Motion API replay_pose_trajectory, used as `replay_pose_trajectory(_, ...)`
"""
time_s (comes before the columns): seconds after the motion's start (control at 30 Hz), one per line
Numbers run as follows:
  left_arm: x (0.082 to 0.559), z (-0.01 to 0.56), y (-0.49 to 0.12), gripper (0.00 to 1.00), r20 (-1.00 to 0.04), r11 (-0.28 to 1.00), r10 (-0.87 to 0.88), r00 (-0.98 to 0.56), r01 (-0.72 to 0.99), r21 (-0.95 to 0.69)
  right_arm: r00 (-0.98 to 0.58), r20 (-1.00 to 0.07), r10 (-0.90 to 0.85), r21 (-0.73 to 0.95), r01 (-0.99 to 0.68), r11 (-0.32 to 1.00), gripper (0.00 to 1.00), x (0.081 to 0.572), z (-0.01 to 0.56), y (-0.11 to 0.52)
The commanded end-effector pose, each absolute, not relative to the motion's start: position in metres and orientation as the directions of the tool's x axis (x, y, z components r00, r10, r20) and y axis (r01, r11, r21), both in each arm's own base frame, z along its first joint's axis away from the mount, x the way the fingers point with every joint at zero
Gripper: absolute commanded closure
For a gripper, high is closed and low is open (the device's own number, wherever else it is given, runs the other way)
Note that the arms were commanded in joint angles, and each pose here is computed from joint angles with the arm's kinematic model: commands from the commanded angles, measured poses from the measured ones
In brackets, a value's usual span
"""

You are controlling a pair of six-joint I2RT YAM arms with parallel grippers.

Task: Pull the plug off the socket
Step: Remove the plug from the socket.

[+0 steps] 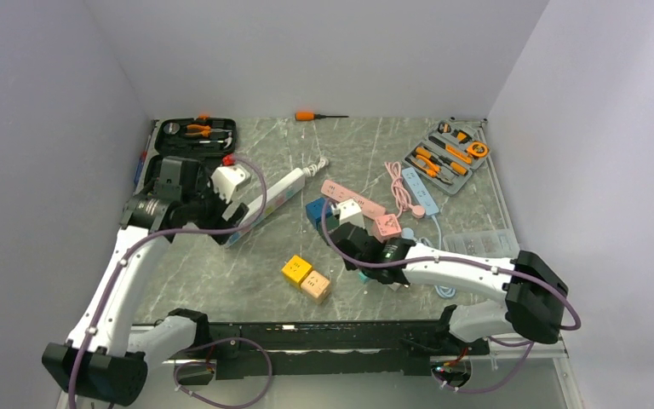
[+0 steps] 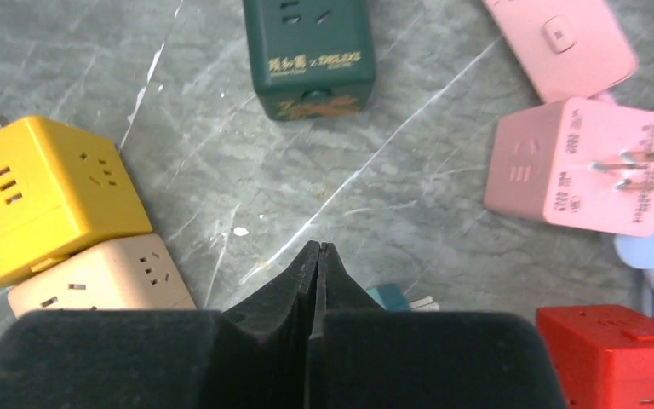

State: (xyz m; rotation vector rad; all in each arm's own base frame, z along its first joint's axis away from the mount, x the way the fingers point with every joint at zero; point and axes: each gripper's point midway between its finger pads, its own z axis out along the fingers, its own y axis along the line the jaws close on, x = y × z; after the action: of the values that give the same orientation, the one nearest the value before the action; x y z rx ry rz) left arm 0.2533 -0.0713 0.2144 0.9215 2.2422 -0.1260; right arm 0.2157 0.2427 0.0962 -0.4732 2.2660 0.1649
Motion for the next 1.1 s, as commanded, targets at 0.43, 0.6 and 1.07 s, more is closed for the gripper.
replay_pose_trajectory(0.43,0.205,0.199,-0.051,0.01,-0.650,0.721,0.620,-0.440,0.646,0.251,-0.595,-0.599,-0.535,-0.098,-0.609,0.787,1.00,0.154,0.015,0.310)
replay_pose_trajectory(0.6,0.213,0.211,-0.056,0.01,-0.647,0.731,0.602,-0.467,0.649,0.211,-0.562,-0.601,-0.569,-0.076,-0.668,0.740,1.00,0.141,0.015,0.334)
replay_pose_trajectory(1.07,0.219,0.219,-0.043,0.01,-0.661,0.763,0.595,-0.458,0.579,0.287,-0.507,-0.664,-0.550,0.082,-0.780,0.620,1.00,0.100,0.063,0.370)
